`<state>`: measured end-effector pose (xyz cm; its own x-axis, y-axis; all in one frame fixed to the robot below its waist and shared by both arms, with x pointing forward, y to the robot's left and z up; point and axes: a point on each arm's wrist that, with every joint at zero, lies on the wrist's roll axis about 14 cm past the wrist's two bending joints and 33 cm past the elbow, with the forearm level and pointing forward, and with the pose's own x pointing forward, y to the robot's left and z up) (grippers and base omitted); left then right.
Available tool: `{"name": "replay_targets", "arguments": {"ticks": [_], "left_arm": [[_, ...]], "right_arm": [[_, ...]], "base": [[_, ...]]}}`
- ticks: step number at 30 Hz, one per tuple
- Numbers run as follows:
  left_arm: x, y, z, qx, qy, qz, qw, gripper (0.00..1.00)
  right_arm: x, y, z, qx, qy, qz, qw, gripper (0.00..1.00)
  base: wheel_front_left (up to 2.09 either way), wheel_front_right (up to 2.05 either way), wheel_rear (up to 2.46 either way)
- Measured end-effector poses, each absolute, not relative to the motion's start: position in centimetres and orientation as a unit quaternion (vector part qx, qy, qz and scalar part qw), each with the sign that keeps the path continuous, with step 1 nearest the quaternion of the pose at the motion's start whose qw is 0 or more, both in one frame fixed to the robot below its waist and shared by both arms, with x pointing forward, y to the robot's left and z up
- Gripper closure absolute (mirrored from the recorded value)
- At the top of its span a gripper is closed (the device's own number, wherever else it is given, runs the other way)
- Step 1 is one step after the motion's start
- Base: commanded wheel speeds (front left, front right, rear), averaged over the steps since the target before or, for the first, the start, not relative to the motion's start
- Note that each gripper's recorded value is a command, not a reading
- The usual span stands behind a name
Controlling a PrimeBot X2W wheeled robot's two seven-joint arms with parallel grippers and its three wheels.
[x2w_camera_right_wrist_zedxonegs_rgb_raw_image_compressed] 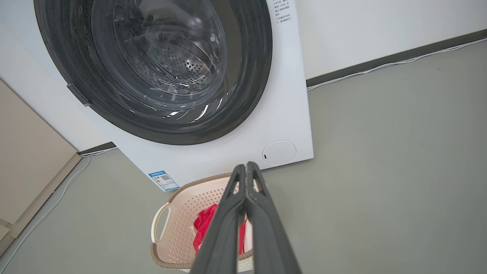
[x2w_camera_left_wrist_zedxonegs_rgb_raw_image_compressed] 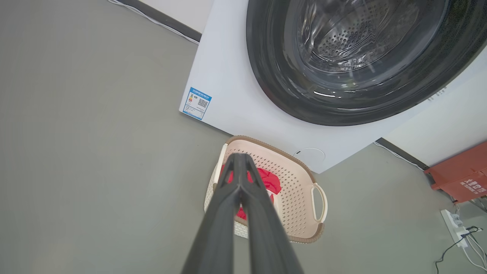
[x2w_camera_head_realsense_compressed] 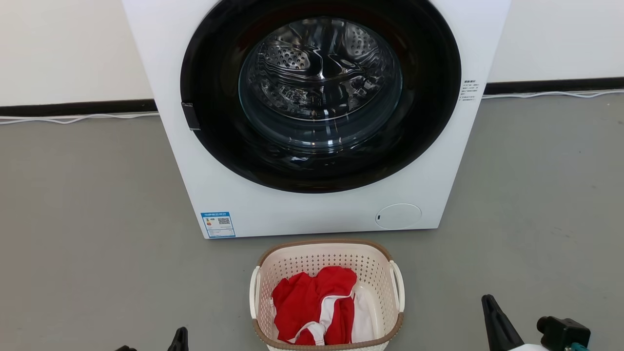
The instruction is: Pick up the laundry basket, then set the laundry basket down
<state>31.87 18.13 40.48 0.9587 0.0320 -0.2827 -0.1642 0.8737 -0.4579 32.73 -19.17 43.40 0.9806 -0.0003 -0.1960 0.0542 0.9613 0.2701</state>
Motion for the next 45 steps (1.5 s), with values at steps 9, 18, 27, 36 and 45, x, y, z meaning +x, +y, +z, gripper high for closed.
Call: {"name": "replay_targets", "arguments": {"ticks": [9, 18, 27, 36, 45], "left_arm": [[32.5, 18.3, 41.0, -0.288, 0.129, 0.059, 0.947, 1.0], [32.7, 18.5, 41.2, -0.335, 0.128, 0.068, 0.931, 1.0], [33.4, 18.6, 41.8, -0.378, 0.121, 0.07, 0.915, 1.0], [33.7, 18.7, 42.1, -0.428, 0.117, 0.077, 0.893, 1.0], [34.5, 18.7, 42.9, -0.469, 0.106, 0.074, 0.874, 1.0]], "right_arm": [[32.8, -19.6, 43.3, 0.194, 0.1, -0.031, 0.975, 1.0], [33.0, -19.9, 43.3, 0.249, 0.099, -0.043, 0.963, 1.0], [33.7, -20.0, 44.0, 0.303, 0.09, -0.049, 0.947, 1.0], [33.8, -20.2, 43.9, 0.363, 0.09, -0.06, 0.926, 1.0], [34.6, -20.5, 44.6, 0.415, 0.077, -0.064, 0.904, 1.0]], "base": [[0.0, 0.0, 0.0], [0.0, 0.0, 0.0], [0.0, 0.0, 0.0], [0.0, 0.0, 0.0], [0.0, 0.0, 0.0]]}}
